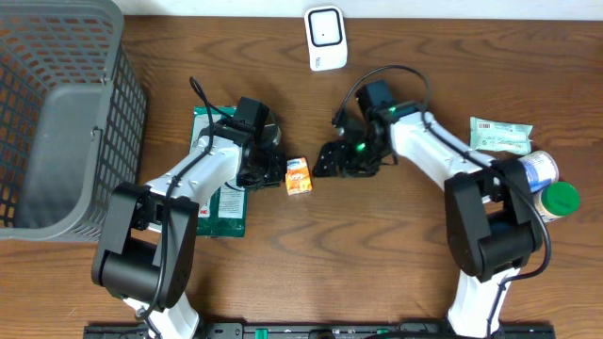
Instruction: Scan the item barcode
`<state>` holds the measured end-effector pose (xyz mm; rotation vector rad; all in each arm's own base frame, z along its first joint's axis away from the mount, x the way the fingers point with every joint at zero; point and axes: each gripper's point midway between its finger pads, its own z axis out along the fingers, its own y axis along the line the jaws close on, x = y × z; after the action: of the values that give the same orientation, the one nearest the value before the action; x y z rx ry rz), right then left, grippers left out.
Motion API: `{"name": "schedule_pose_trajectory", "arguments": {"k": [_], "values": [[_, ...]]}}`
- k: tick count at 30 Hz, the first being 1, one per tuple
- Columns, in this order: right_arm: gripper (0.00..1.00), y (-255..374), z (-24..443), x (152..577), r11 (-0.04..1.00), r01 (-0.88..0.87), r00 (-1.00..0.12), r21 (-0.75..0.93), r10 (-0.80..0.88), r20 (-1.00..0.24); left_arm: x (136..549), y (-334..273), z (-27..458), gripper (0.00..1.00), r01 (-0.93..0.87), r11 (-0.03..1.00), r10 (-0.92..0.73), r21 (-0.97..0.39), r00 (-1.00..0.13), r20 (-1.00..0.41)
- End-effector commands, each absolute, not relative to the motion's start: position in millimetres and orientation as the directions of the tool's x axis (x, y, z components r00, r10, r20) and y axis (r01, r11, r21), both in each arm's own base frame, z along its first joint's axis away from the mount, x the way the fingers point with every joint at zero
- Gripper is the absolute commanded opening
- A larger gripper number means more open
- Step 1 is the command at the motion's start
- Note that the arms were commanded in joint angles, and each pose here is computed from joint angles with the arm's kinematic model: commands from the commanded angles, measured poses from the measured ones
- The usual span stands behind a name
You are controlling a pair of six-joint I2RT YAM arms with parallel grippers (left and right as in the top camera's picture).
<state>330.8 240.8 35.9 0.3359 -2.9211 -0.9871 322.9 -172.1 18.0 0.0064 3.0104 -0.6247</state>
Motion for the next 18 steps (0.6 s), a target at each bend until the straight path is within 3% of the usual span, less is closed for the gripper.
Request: {"name": "schedule_pose_trajectory", "arguments": {"k": [1, 11, 18], "values": [[0.59, 260.0, 35.3, 318.3, 0.737, -0.208, -0.969, 0.643, -0.247, -0.031, 322.8, -170.1, 13.5, 0.11, 0.026, 0.924, 0.002, -0.381, -0.998, -0.064], [0.45, 286.0, 37.0, 328.7, 0.701, -0.278, -0.958, 0.656, -0.253, -0.135, 326.8, -163.9, 14.8, 0.1, 0.021, 0.935, -0.008, -0.355, -0.997, -0.081], [0.44, 283.7, 34.9, 332.2, 0.716, -0.283, -0.958, 0.638, -0.248, -0.147, 330.0, -186.5, 51.5, 0.07, 0.06, 0.873, 0.009, -0.484, -0.994, -0.108]]}}
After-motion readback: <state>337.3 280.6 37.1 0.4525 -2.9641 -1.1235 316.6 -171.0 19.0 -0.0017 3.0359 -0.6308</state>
